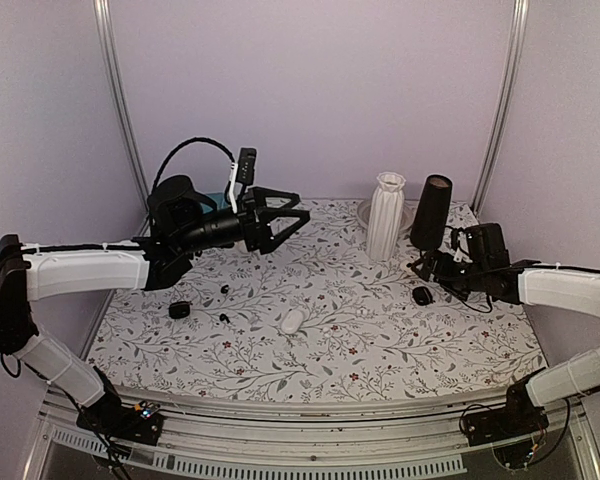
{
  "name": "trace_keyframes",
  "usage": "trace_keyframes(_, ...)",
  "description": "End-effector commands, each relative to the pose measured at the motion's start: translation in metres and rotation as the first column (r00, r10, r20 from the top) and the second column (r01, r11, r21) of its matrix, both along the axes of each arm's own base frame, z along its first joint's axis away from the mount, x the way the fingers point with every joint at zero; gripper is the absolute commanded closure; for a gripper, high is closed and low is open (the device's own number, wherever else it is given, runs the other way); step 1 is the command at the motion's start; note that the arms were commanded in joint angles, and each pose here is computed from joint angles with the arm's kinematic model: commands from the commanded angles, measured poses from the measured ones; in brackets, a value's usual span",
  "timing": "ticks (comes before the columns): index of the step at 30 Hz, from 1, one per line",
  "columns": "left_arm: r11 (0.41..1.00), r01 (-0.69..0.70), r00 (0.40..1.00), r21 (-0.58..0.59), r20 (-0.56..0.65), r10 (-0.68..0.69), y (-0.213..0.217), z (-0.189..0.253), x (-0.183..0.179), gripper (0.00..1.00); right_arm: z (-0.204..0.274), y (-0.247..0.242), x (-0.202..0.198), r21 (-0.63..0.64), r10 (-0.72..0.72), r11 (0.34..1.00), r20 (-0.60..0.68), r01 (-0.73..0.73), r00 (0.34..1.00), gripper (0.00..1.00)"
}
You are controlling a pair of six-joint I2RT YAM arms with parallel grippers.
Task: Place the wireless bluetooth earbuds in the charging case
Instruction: Place the charging case with the earbuds at the center of the board, then reset both arms
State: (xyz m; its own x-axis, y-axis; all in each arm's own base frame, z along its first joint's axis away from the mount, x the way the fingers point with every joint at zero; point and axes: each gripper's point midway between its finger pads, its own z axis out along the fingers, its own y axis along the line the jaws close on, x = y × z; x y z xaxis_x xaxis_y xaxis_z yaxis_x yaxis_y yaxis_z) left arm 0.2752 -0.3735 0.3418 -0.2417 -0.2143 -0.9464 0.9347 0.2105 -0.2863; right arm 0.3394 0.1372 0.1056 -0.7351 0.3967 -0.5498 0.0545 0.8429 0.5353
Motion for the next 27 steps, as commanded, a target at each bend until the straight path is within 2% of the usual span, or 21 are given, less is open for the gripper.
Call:
trace_keyframes(1,1.000,-0.020,1.000,0.005,0.001,0.020,0.005,-0.005,0.005,0.04,0.060,0.026,0.005,-0.016,0.087,0.996,0.185,-0.086,0.979,0.01)
trace_keyframes(6,0.999,-0.030,1.000,0.014,0.002,0.029,0.005,-0.007,0.006,0.04,0.119,0.056,-0.004,-0.014,0.166,0.985,0.349,-0.172,0.922,0.01)
trace_keyframes(13,0.998,-0.058,0.998,0.036,0.001,0.058,0.008,-0.012,0.009,0.04,0.201,0.082,-0.029,0.009,0.250,0.952,0.552,-0.306,0.795,0.01)
trace_keyframes(20,0.994,-0.093,0.996,0.059,0.007,0.093,0.013,-0.015,0.011,0.04,0.248,0.084,-0.046,0.036,0.253,0.930,0.658,-0.365,0.709,0.01)
trace_keyframes(27,0.992,-0.109,0.994,0.062,0.008,0.109,0.015,-0.016,0.012,0.04,0.265,0.076,-0.052,0.038,0.226,0.936,0.698,-0.350,0.680,0.01)
